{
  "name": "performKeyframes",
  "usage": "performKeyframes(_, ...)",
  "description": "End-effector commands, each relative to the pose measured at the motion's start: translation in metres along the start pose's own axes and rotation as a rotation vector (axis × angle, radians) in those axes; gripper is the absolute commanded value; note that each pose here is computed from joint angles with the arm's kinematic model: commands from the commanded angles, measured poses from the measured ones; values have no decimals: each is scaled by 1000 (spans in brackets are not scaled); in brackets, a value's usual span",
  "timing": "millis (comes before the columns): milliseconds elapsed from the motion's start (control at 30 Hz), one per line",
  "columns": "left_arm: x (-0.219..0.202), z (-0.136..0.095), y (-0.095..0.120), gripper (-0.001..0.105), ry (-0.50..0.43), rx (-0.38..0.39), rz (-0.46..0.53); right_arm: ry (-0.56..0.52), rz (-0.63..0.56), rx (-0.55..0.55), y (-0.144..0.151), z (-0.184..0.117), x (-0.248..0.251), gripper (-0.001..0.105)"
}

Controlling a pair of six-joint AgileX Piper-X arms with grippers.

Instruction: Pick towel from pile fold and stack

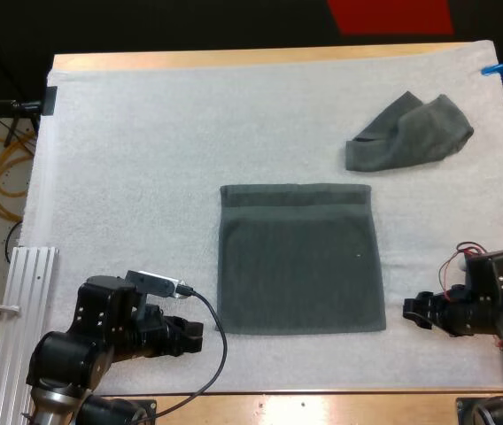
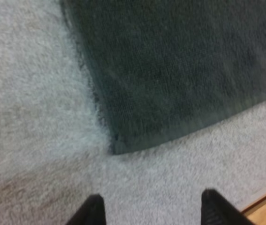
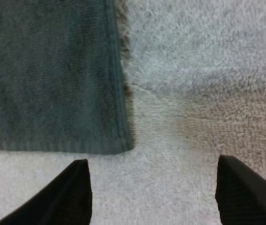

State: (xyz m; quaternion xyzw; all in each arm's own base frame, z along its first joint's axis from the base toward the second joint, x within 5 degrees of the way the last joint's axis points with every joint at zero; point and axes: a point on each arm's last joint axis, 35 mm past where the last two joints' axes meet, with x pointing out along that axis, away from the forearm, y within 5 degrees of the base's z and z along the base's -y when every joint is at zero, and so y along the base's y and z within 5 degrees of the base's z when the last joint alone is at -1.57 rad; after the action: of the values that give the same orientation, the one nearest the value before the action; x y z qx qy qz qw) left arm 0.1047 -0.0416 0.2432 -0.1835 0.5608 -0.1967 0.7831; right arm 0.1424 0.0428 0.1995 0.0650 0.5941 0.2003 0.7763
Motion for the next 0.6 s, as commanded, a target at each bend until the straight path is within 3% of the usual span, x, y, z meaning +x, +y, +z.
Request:
performKeyframes(0,-1,2,-2,44,-15,2,-18,-6,23,8,0,2,3,56)
performKeyframes(267,-1,7,-5,44,-44,26,-74,47,58,38,-8,16,31,56)
performKeyframes(400,-1,7,-5,44,-45,27,-75,124,173,72,-9,18,47,56)
performKeyframes(567,-1,7,-5,44,-45,27,-75,154,192,85,-13,21,61,56)
